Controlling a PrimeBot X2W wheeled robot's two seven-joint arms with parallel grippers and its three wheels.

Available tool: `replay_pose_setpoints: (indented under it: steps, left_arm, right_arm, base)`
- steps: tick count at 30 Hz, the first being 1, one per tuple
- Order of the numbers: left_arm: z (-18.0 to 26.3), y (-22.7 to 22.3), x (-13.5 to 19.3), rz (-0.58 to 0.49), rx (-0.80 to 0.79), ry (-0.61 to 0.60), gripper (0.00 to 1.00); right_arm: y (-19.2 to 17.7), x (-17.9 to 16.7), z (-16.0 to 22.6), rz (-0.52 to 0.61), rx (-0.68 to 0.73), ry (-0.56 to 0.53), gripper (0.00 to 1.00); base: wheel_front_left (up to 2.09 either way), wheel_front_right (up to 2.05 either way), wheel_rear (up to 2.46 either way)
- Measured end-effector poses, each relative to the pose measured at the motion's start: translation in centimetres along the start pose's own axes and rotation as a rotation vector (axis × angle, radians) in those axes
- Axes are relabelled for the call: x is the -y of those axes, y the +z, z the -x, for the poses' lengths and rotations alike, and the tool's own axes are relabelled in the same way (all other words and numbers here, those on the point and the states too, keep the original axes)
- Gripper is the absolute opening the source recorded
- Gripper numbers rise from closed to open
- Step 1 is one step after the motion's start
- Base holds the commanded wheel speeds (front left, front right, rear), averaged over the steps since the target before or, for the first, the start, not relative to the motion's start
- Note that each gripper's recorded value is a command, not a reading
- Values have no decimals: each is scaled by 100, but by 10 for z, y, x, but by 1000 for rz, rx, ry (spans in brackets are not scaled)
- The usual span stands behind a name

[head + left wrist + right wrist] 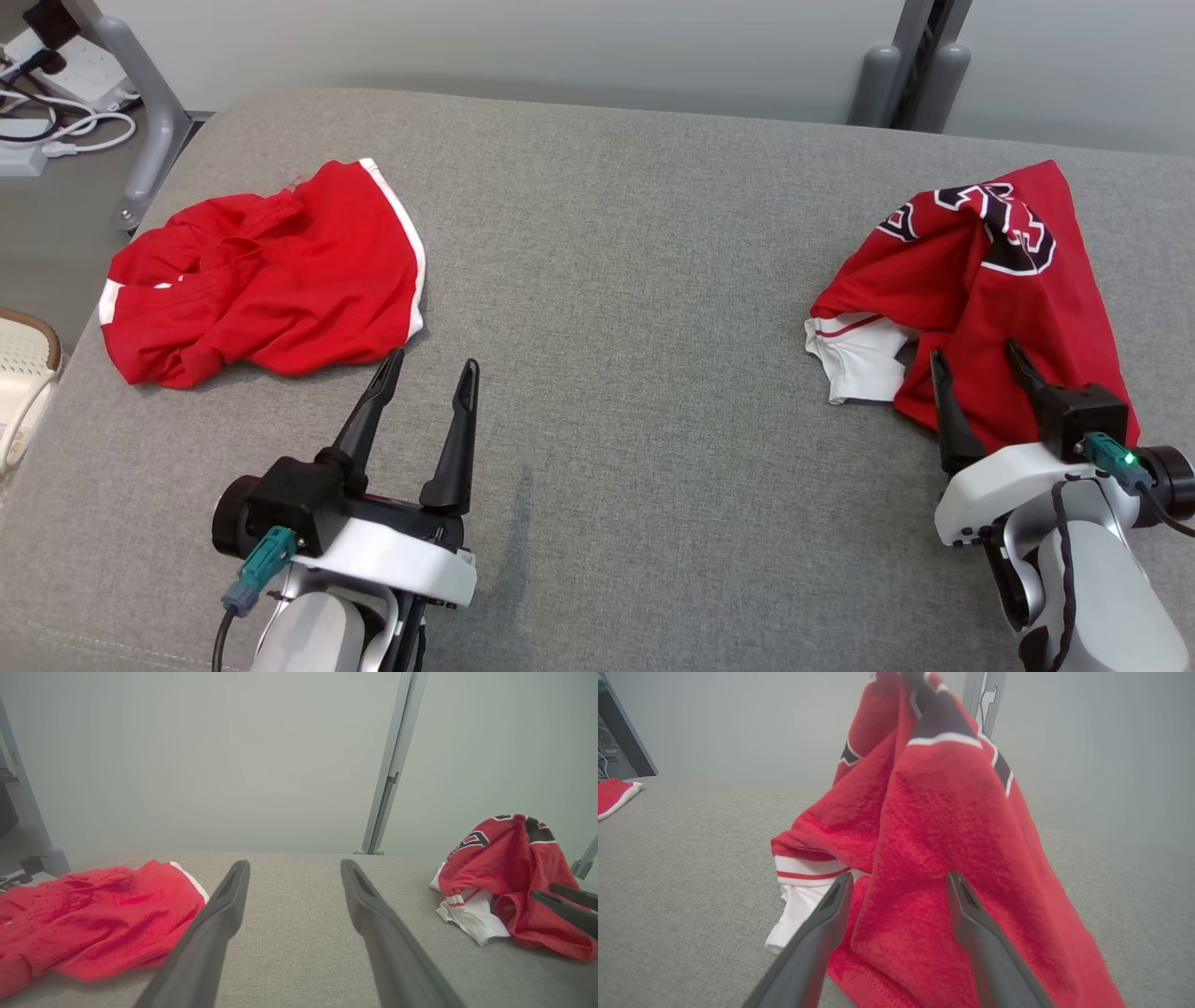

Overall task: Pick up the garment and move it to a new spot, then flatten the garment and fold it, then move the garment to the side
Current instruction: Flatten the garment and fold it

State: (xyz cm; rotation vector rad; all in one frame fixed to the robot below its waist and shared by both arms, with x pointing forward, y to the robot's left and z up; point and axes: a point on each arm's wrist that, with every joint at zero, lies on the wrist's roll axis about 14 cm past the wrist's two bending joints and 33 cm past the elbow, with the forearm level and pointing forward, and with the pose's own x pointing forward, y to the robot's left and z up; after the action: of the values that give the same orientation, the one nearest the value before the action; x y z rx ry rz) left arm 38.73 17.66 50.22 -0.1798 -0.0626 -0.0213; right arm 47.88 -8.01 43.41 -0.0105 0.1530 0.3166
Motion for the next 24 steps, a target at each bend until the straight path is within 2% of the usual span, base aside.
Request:
replay_pose_setpoints:
  steps: [1,2,3,4,5,6,15,20,24]
  left_arm:
    - [0,0,1,0,-1,-2,100]
    - [0,0,1,0,-1,-4,100]
    - [0,-1,2,0,-3,-6,100]
    - [0,-1,2,0,-3,-7,100]
    - [-1,-1,3,0,-3,-8,100]
    - [-2,0,2,1,-1,-7,100]
    - [-5,0,1,1,0,-5,100]
    - [-6,2,4,4,9,-12,100]
    - [-4,2,4,10,12,0,100]
  right_arm:
    - [-1,0,0,-1,-2,-1,100]
    - [-2,1,0,-3,-7,-3,64]
    - [-4,1,0,-5,-12,-5,40]
    - [-5,3,0,-8,-15,-9,29]
    - [-5,4,-1,-10,-17,-12,29]
    - [-6,4,-2,-12,-18,-14,0]
    - [-3,8,-5,-30,-9,-26,0]
    - [16,13,-2,-22,48,-38,0]
    - [31,2,7,97,81,10,0]
  base:
    - [0,0,0]
    - [0,0,0]
    - [0,0,0]
    - [0,0,0]
    - [0,0,0]
    - [0,0,0]
    - [0,0,0]
    - [0,0,0]
    - [0,0,0]
